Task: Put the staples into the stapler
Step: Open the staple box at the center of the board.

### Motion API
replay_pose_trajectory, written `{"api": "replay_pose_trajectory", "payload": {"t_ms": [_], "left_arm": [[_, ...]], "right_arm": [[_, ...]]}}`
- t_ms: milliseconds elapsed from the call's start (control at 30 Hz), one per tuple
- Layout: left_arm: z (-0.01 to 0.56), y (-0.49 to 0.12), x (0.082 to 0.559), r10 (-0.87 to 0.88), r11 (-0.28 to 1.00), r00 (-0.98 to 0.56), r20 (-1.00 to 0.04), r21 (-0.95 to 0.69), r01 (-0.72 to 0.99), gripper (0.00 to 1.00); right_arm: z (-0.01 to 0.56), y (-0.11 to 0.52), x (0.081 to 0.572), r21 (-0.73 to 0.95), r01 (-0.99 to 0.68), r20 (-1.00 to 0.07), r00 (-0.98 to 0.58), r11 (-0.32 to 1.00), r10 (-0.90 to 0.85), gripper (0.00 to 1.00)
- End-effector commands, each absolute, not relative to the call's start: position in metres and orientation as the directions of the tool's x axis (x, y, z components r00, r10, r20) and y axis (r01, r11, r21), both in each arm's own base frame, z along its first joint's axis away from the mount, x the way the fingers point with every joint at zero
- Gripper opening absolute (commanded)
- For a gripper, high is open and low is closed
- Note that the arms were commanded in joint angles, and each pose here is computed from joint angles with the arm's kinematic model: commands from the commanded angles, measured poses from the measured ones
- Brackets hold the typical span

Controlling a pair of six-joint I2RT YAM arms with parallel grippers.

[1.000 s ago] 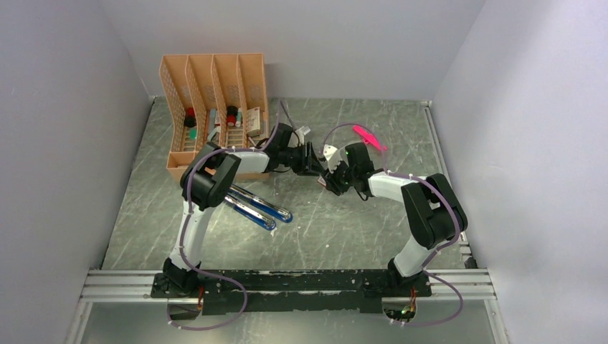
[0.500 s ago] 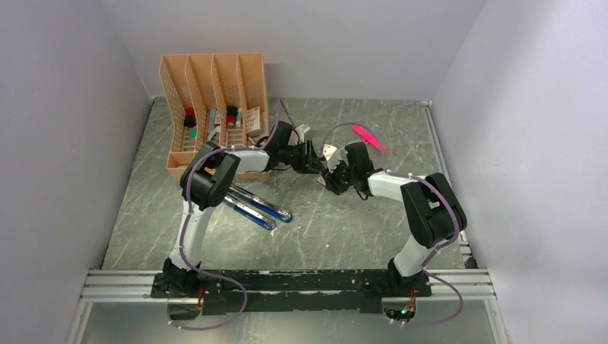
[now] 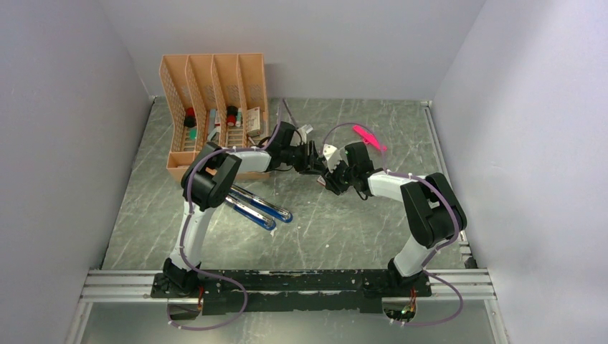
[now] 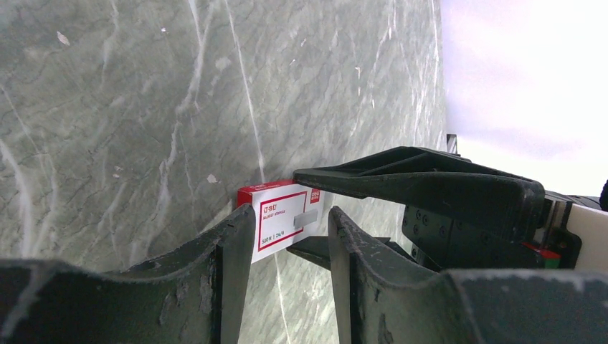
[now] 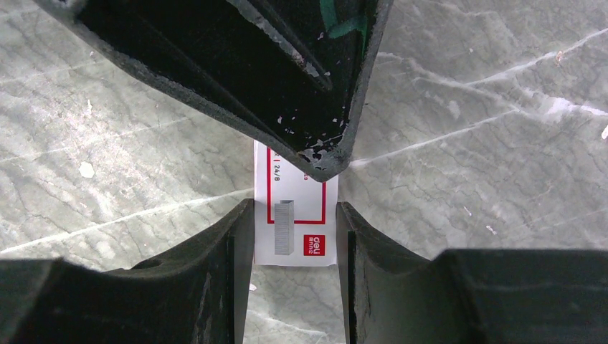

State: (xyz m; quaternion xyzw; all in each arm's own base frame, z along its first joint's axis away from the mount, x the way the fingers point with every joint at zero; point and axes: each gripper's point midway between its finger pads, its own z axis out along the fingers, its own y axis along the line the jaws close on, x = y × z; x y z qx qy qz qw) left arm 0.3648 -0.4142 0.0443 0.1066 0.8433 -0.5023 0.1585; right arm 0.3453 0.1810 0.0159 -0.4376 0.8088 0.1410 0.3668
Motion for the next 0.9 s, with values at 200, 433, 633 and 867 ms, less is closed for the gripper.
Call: {"api": "replay_pose_trajectory", "payload": {"t_ms": [200, 433, 633, 867], "left_arm": [[0.0343, -0.4130, 0.3577, 0.046, 0.483, -0.930, -0.365, -0.807, 0.340, 0.47], [0.0302, -0.4081, 0.3585, 0.036, 0.519, -0.930, -0.366, -0.789, 0.330, 0.50], [0.0297, -0.4087, 0.3551, 0.035, 0.500, -0.934, -0.356, -0.802, 0.325, 0.50], [0.0379, -0.4142, 0.3495, 0.050, 0.447, -0.930, -0.363, -0.825, 0.346, 0.46]], "right_arm": [[-0.0081, 0.1709, 0.3320, -0.073, -0.813, -0.649, -0.401, 0.578, -0.647, 0.29], [-0.0079, 0.1706, 0.3320, -0.073, -0.813, -0.648, -0.402, 0.578, -0.647, 0.29], [-0.0086, 0.1708, 0.3314, -0.072, -0.813, -0.645, -0.403, 0.578, -0.649, 0.29], [-0.0093, 0.1709, 0.3308, -0.072, -0.814, -0.643, -0.404, 0.577, -0.650, 0.29]]}}
